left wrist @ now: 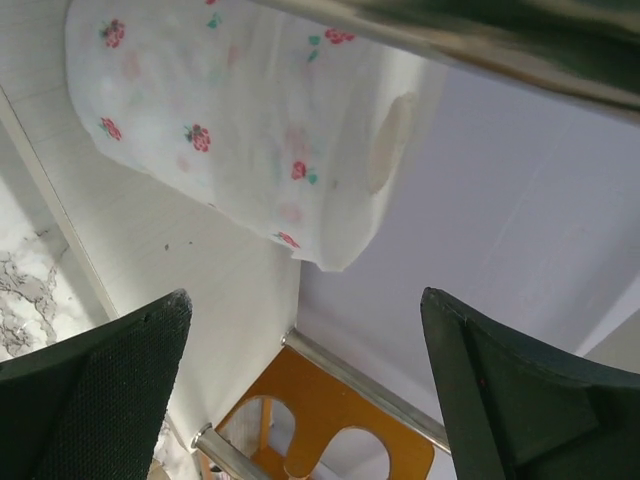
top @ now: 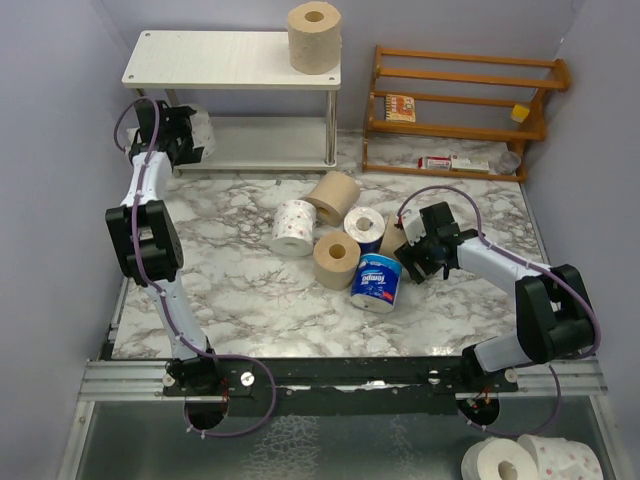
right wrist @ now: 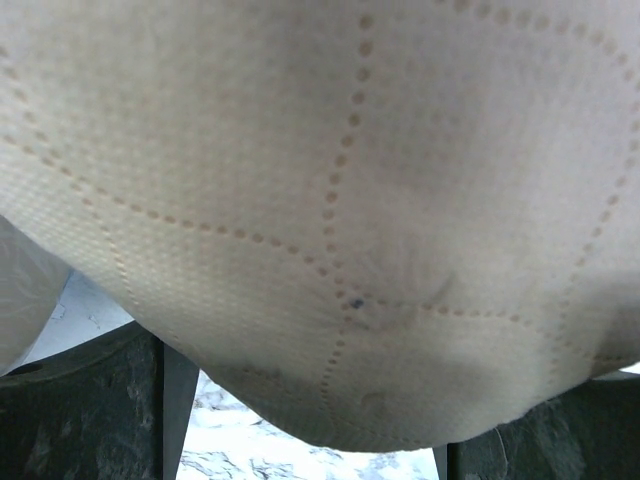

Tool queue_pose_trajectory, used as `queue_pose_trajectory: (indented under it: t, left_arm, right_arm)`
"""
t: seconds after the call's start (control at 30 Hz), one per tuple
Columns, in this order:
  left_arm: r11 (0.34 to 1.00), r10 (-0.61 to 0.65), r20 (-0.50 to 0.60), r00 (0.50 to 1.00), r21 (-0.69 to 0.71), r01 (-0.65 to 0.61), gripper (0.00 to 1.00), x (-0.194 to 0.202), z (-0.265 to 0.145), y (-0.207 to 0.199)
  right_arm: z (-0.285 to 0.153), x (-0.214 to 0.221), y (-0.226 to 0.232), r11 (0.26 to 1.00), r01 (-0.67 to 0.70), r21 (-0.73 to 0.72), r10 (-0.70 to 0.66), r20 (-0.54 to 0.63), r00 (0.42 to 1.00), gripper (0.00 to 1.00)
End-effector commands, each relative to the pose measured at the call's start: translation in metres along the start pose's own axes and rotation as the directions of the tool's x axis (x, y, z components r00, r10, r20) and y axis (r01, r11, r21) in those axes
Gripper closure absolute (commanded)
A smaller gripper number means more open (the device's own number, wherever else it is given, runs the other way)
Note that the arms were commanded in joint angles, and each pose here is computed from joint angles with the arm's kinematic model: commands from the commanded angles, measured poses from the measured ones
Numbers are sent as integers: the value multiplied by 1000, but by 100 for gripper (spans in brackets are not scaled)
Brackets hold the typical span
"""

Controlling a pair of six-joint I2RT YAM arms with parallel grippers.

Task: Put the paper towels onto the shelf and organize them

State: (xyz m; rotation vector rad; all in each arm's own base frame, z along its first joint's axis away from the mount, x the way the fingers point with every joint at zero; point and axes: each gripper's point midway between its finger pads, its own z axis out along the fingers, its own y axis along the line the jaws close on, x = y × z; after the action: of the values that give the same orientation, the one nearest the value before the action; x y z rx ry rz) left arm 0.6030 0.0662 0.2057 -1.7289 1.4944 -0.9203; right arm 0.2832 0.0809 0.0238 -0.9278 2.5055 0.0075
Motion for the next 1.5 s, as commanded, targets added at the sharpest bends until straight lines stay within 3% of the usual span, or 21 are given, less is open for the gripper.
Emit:
queue_pose_trajectory:
  t: [0.0, 0.2, 0.33, 0.4, 0.47, 0.53, 0.57, 0.6, 0.63, 0.67, 0.77, 0.97, 1.07, 1.13, 1.23, 1.37, 1.47]
  left_arm:
    - [995, 41, 65, 997, 86, -46, 1, -4, -43, -46]
    - [959, 283, 113, 952, -8, -284, 1, 18, -98, -32]
    - [872, 489, 149, 859, -91, -481, 1, 20, -141, -3]
    - [791, 612, 153, 776, -137, -597, 1, 17, -154, 15]
    - [610, 792, 71, 606, -107, -785, 3, 29, -161, 30]
    - [396, 918, -10, 396, 2, -918, 10, 44, -169, 47]
    - [277, 961, -40, 275, 88, -957, 11, 55, -172, 55]
    - [131, 991, -54, 122, 199, -971, 10, 67, -178, 62]
    - [9, 998, -56, -9, 315, -949, 3, 81, -185, 71]
    - [-51, 995, -60, -82, 395, -917, 1, 91, -193, 80]
    - [-172, 978, -9, -206, 514, -840, 1, 106, -207, 93]
    - [-453, 868, 104, -486, 566, -689, 1, 122, -203, 121]
    - [-532, 812, 145, -566, 584, -613, 4, 137, -205, 127]
    - [-547, 798, 175, -577, 614, -570, 11, 148, -210, 128]
    - [-541, 786, 209, -581, 687, -485, 12, 165, -222, 139]
    - [-571, 700, 320, -638, 787, -233, 12, 184, -248, 181]
    - [-576, 651, 368, -664, 809, -116, 11, 193, -261, 205]
  right_arm:
    - [2, 3, 7, 999, 5, -43, -6, -16, 1000, 24]
    - [0, 1, 6, 999, 5, -39, -6, -8, 1000, 24]
    - [-3, 2, 5, 1000, 0, -31, 0, -6, 1000, 24]
    - [-6, 1, 4, 1000, 0, -28, 1, 9, 1000, 24]
    - [-7, 0, 4, 1000, -1, -29, 1, 16, 1000, 24]
    - [-6, 1, 3, 1000, 0, -27, 0, 10, 1000, 24]
    - [-4, 2, 3, 1000, 1, -25, -1, 4, 1000, 24]
    - [-3, 3, 3, 1000, -1, -25, 1, -4, 1000, 24]
    - [-2, 4, 3, 1000, -3, -29, 2, -11, 1000, 24]
    - [-2, 4, 4, 999, -3, -32, 3, -14, 1000, 24]
    - [-2, 3, 4, 999, -3, -34, 3, -8, 1000, 24]
    - [-5, 1, 1, 1000, -5, -13, 5, 6, 1000, 24]
    - [-6, 1, 0, 1000, -6, -7, 6, 10, 1000, 24]
    - [-7, 1, 0, 1000, -5, -5, 5, 13, 1000, 24]
    - [-7, 2, 0, 1000, -4, -3, 4, 13, 1000, 24]
    - [-5, 3, 0, 1000, -3, -2, 3, 4, 1000, 24]
    - [-3, 5, -1, 1000, -4, 1, 4, -5, 1000, 24]
